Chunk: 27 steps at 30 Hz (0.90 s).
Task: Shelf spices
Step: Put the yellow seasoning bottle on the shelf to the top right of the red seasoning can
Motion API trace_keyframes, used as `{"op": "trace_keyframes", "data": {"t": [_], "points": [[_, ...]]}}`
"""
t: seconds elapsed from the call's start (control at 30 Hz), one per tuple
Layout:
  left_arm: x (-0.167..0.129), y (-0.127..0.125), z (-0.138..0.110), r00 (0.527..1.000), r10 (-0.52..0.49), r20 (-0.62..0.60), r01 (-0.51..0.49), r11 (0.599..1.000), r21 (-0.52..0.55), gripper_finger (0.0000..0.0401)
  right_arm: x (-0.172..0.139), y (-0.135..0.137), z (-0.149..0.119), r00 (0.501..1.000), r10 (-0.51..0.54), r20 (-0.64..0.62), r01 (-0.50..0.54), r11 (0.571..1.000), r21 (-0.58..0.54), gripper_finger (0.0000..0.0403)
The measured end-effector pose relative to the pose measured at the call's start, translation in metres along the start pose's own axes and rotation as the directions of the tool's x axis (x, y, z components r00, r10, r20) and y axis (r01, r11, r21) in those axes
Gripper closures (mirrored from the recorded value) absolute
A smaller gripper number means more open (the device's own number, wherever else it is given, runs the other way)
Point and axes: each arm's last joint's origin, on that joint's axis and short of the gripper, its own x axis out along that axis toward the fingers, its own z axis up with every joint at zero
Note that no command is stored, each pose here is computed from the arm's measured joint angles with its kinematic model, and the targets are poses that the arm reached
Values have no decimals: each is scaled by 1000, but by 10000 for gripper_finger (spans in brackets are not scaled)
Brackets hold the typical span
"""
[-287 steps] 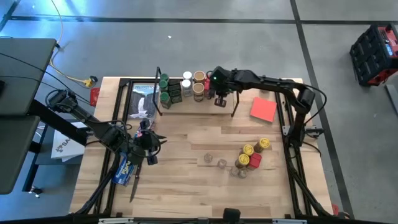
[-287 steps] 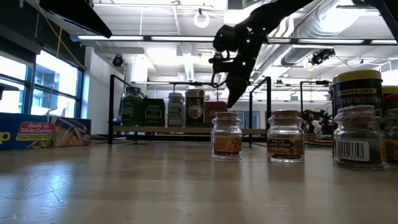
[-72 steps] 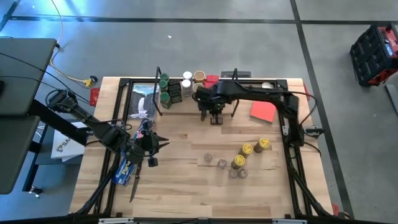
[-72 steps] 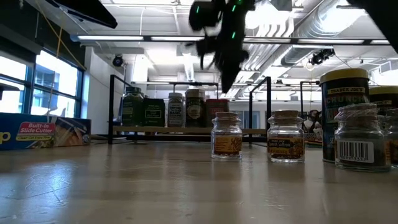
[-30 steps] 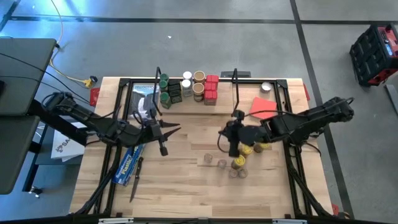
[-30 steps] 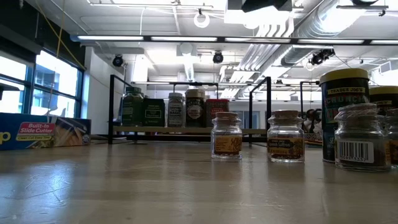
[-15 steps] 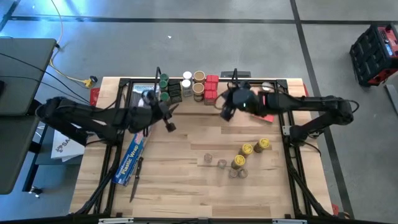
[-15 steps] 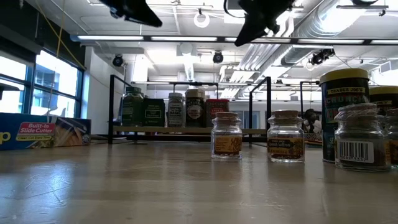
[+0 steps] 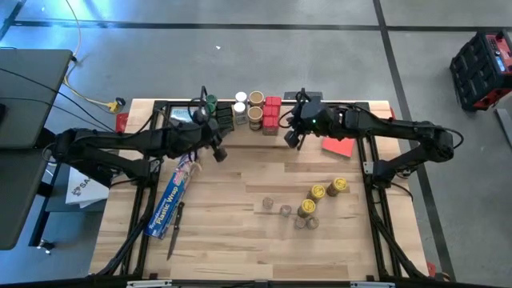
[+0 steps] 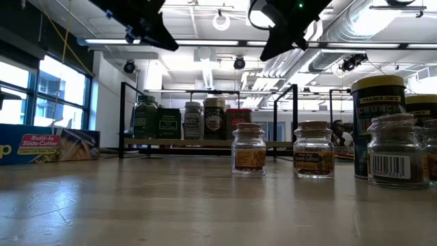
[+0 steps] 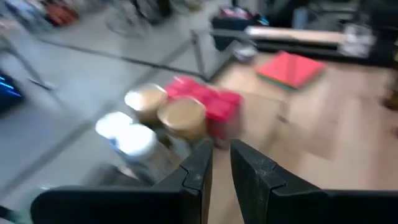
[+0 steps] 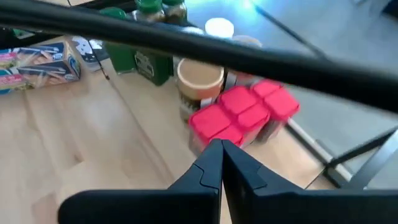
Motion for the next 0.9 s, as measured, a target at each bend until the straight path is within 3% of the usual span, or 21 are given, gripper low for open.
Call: {"op": "trace_keyframes", "data": {"t": [0.1,0.2,0.33,0.43,0.57,0.77,0.83,0.9], "points": [[-2,-4,-7,995,-75,-63,75,997,5,348,-2,6,-3,1000,16,-18,-15,1000,22,401],[-2,-5,-11,992,-79,-99,85,995,59,348,-4,11,-4,999,30,-16,-30,999,-23,401],[-1,-2,-14,992,-15,-127,25,997,79,348,-5,11,-4,1000,-7,-7,6,989,-145,401],[-2,1,-18,986,51,-158,-47,998,33,348,-4,11,-4,1000,-4,-7,3,988,-154,401],[0,2,-18,982,123,-144,-127,992,-20,348,-3,12,-4,1000,16,-13,-17,997,-72,401],[2,5,-10,983,167,-78,-170,985,-39,348,8,15,1,999,16,35,-19,994,104,401],[4,8,-5,988,145,-43,-148,986,-70,348,14,13,6,997,8,76,-19,989,145,401],[9,15,-1,999,47,-21,-48,998,-49,349,21,5,16,994,30,105,-48,983,175,401]]}}
